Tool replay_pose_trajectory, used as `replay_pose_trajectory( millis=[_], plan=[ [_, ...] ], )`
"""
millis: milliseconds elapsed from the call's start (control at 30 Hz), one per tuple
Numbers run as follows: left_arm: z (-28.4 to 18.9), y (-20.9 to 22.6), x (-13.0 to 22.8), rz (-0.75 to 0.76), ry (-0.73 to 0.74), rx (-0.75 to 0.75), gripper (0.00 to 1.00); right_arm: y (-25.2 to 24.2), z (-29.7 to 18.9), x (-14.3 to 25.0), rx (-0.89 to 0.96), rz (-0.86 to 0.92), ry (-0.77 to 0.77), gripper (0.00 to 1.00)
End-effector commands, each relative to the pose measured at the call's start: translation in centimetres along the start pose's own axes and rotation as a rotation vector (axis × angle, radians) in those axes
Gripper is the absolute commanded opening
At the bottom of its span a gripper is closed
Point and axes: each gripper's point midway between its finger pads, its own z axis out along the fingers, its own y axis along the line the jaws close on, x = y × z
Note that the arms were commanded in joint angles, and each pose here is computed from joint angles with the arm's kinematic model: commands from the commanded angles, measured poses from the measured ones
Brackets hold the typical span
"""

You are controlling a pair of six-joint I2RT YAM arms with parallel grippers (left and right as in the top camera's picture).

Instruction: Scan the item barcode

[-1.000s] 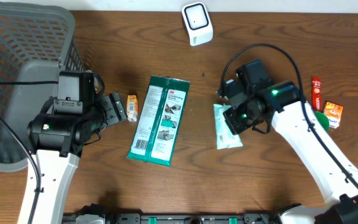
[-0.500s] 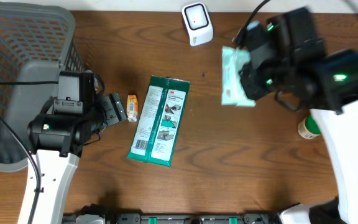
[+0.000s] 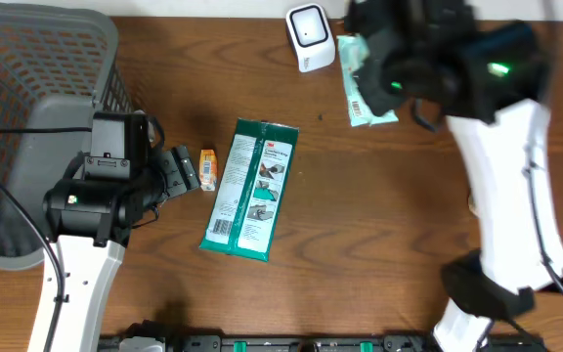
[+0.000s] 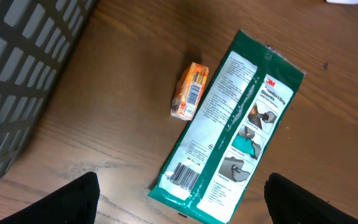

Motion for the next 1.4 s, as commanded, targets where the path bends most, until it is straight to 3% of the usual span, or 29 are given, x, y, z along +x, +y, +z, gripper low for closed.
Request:
replay_pose_trajectory(
  millis=[0,433,767,1100,1233,1367],
  plan=[
    [-0.3,0.1,-0.4,0.006,-0.016,-0.005,0.86,-1.7,1.8,-0.4,0.189,-0.114,0.062,0.01],
    [-0.3,0.1,-0.4,0.006,-0.016,-0.005,0.86,-2.7,14.0,-4.8,0.495,-0.483,0.188,0.01],
    [-0.3,0.1,-0.4,0.006,-0.016,-0.005,0.86,-3.7,21.2,-10.5,0.696,-0.732,0.124,0.01],
    [-0.3,0.1,-0.4,0.006,-0.016,-0.005,0.86,-4.3,23.7,-14.5,0.78,-0.735,-0.039,0.01],
    [-0.3,0.1,-0.4,0.006,-0.016,-0.005,0.86,-4.7,25.1,-14.0,0.753,-0.705,-0.052,0.01],
    [-0.3,0.1,-0.4,0.006,-0.016,-0.005,0.86,-3.9,26.7,-11.7,0.607,-0.531,-0.065,0.03]
  ],
)
